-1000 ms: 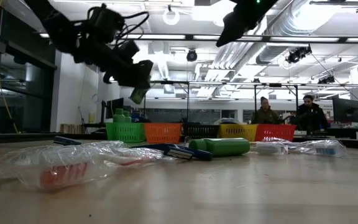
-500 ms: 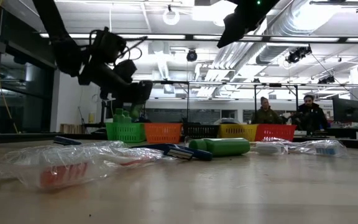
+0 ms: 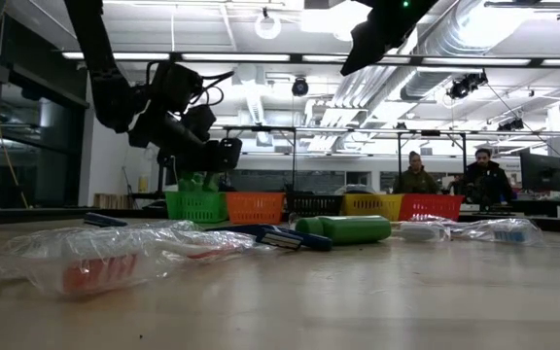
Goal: Pick & Place Travel size toiletries
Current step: Put the green shampoo bottle into the green bin
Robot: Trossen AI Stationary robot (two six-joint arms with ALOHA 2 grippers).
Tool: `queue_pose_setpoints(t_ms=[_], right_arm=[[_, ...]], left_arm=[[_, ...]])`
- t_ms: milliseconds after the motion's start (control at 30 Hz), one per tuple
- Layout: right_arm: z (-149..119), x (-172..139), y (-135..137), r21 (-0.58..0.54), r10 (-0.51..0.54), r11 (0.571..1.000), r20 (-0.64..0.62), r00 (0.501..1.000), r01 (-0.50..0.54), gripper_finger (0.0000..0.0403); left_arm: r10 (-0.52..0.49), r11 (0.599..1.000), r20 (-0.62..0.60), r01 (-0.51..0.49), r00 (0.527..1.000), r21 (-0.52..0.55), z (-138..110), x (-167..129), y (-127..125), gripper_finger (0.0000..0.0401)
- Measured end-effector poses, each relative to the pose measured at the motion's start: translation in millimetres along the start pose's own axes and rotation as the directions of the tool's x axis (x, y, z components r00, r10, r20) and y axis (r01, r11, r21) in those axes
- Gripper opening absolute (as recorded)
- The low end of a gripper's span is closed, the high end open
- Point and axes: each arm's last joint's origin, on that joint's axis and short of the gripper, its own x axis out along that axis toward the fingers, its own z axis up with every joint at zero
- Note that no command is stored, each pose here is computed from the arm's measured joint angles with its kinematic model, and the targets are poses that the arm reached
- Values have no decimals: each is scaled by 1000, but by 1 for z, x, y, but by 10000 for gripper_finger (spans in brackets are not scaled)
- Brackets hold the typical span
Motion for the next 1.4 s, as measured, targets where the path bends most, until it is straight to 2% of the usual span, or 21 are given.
queue_pose_setpoints(t_ms=[300, 600, 1033, 1100, 1233, 1333, 1400], right_arm=[[0, 0, 0, -6, 0, 1000, -2, 1000, 0, 273], [-1, 0, 0, -15, 2, 1000, -11, 1000, -2, 257], [-3, -6, -1, 7, 19, 1000, -18, 1000, -19, 254], [-5, -11, -1, 10, 58, 998, -24, 998, -57, 254], [-11, -20, 3, 0, 234, 972, -47, 971, -234, 254], [-14, -24, 8, -33, 378, 924, -62, 924, -380, 254], [-15, -27, 13, -89, 480, 871, -64, 875, -484, 254]], left_arm=[[-3, 1000, -11, 3, 1000, 9, -2, -1, 0, 96], [-6, 1000, -17, 6, 1000, 13, -3, -1, 0, 154], [-7, 1000, -16, 7, 1000, 22, 4, -5, 2, 159], [-13, 1000, -19, 13, 1000, 20, 10, -9, 4, 159], [-45, 999, -25, 45, 999, -1, 27, -20, 8, 159], [-65, 998, -32, 66, 997, 8, 37, -30, 8, 159], [-84, 996, -24, 85, 996, 11, 46, -39, 7, 159]])
